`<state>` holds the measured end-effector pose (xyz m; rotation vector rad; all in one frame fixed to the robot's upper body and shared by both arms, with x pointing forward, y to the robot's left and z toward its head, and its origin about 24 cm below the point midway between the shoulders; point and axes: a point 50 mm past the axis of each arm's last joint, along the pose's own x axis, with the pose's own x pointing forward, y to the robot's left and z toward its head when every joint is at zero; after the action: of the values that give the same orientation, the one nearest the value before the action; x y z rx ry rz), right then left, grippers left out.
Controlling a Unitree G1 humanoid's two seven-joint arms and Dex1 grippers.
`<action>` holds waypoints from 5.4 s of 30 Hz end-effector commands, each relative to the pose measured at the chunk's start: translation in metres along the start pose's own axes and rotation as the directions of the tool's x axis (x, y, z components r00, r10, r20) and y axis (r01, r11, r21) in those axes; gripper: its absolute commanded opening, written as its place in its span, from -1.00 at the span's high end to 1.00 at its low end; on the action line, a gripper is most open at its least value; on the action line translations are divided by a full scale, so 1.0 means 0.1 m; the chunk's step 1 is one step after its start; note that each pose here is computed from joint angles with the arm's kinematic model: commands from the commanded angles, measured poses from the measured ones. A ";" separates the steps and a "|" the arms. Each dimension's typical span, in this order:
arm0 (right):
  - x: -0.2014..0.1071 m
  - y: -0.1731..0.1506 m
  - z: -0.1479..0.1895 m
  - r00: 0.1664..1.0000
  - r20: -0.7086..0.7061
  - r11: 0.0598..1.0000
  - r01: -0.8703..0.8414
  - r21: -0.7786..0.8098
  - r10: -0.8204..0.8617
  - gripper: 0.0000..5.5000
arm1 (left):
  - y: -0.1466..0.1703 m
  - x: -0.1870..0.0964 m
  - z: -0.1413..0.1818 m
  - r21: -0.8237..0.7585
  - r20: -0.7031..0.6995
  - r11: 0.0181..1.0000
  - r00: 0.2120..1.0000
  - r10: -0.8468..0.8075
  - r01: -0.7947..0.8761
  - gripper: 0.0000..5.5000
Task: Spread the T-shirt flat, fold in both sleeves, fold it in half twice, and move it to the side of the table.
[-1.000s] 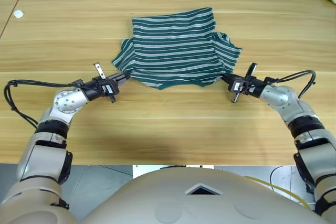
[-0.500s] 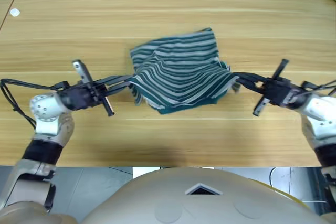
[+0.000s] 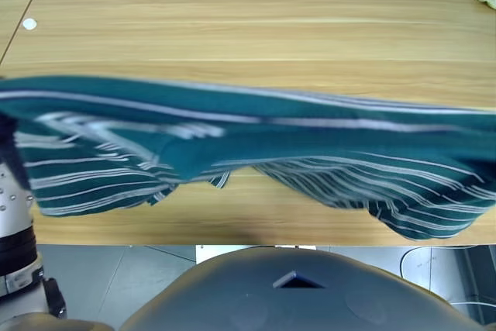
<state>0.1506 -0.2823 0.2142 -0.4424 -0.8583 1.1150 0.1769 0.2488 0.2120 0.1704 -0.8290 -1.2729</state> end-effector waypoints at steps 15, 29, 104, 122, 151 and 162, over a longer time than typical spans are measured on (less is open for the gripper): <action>1.76 -2.59 -0.61 0.242 -0.191 0.288 0.477 -0.830 -0.951 1.00 | 2.70 1.12 0.33 0.615 -0.029 0.251 0.297 0.955 -0.748 0.99; 0.22 -0.70 -2.13 0.417 -0.651 0.751 0.132 -0.647 -0.634 1.00 | 0.11 -0.74 -1.71 0.291 -0.700 0.933 0.618 0.358 -0.211 0.99; 0.23 1.26 -1.38 0.805 -0.466 0.896 -0.171 0.411 0.367 -0.96 | -0.41 -1.01 -1.47 -0.024 -0.971 0.808 0.177 -0.158 0.589 -0.92; 0.25 1.30 -1.39 0.805 -0.460 0.891 -0.177 0.418 0.375 -0.96 | -0.46 -1.20 -1.56 -0.043 -0.980 0.797 0.128 -0.150 0.603 0.18; 0.26 1.34 -1.40 0.810 -0.455 0.891 -0.173 0.419 0.371 -0.96 | -0.29 -1.04 -1.58 0.179 -0.944 0.857 0.330 0.012 0.483 0.99; 0.27 1.35 -1.39 0.812 -0.448 0.892 -0.180 0.415 0.373 -0.96 | -0.21 -0.96 -1.54 0.237 -0.908 0.884 0.416 0.053 0.403 0.99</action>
<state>0.1842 -0.1920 0.0443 -0.5377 -0.0870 1.3005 0.2499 0.2808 0.0451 1.2658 -0.0626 -0.9413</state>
